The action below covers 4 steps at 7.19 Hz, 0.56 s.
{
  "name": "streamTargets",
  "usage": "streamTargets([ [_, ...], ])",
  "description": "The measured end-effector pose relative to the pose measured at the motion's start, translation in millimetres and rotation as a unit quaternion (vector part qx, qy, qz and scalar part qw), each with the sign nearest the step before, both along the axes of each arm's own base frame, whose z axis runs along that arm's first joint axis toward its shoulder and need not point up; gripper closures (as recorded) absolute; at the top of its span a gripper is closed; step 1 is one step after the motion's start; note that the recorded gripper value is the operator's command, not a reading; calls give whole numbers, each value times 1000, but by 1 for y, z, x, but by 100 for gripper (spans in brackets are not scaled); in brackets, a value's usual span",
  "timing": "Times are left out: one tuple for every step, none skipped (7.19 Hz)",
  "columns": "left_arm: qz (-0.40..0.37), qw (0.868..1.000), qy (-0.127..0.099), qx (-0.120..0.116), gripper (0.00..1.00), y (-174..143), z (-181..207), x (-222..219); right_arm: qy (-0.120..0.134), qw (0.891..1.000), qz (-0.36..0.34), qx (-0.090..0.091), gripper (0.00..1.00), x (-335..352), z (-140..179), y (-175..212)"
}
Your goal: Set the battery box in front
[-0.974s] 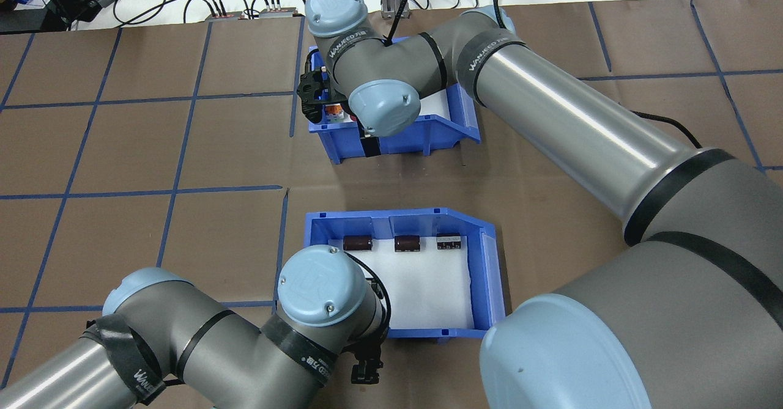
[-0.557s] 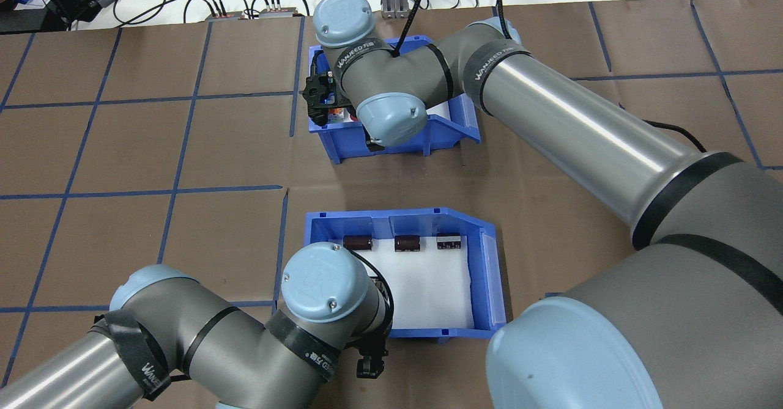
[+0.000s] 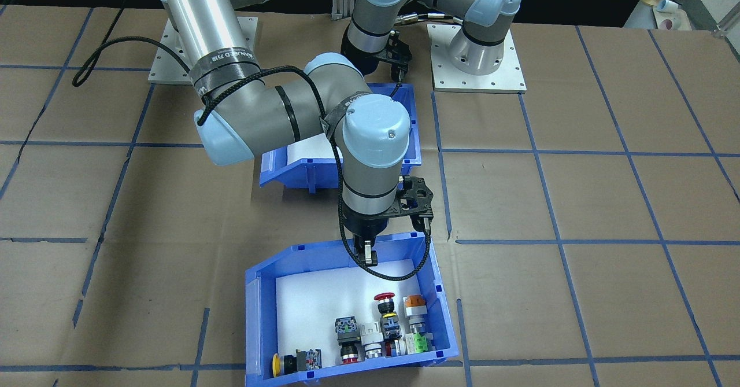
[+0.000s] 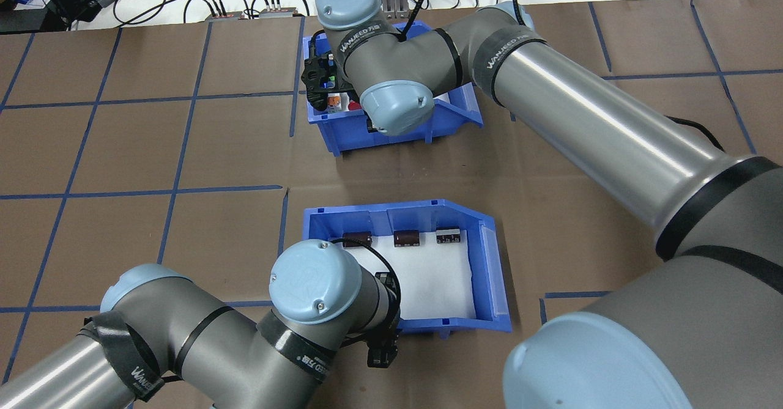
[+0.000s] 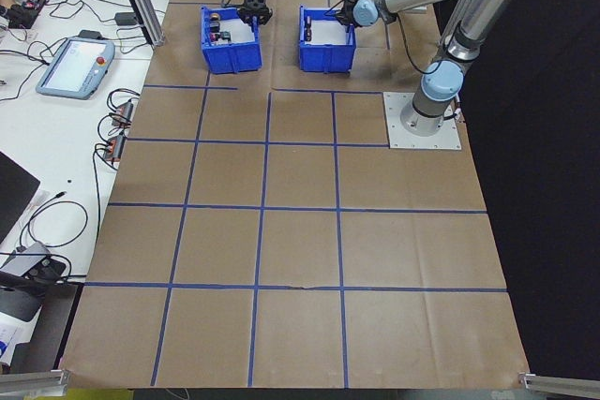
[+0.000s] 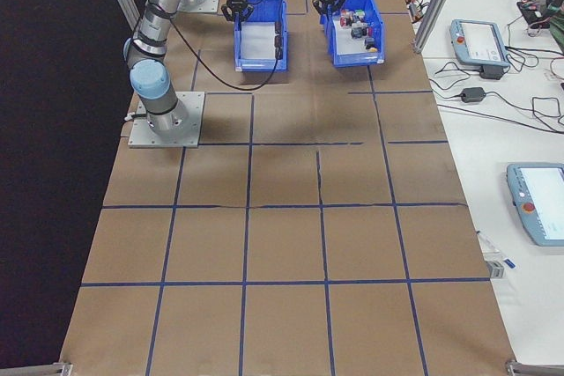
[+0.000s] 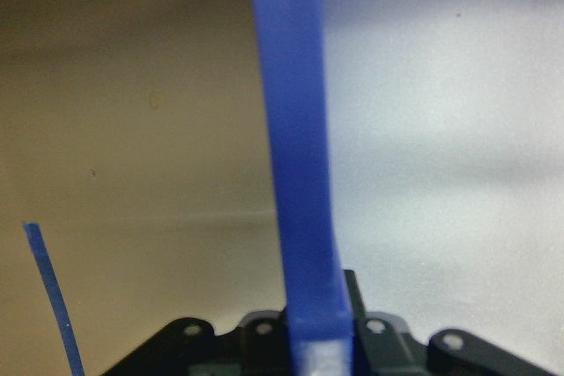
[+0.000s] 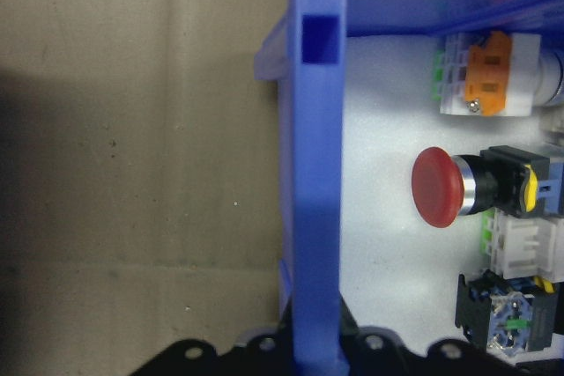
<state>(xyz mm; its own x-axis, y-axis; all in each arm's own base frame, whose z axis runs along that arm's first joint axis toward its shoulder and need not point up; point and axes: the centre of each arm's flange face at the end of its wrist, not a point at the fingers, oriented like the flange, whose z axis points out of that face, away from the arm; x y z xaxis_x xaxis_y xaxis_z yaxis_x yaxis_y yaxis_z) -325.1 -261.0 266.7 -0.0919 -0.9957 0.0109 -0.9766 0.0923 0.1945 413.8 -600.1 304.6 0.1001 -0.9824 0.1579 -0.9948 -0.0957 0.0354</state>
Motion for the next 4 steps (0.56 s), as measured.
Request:
streamTargets([
  [-4,1000,-6,-14,100,-5,8,3,-2,1000,-3,-8,95,-13,13,-6],
  [-5,1000,-13,-28,100,-11,18,9,-3,1000,-6,-14,95,-36,28,-14],
  [-4,999,-18,-37,100,-23,27,22,-2,1000,-7,-18,95,-68,42,-24],
  [-5,999,-21,-44,100,-39,37,46,3,1000,-6,-18,95,-106,52,-32],
])
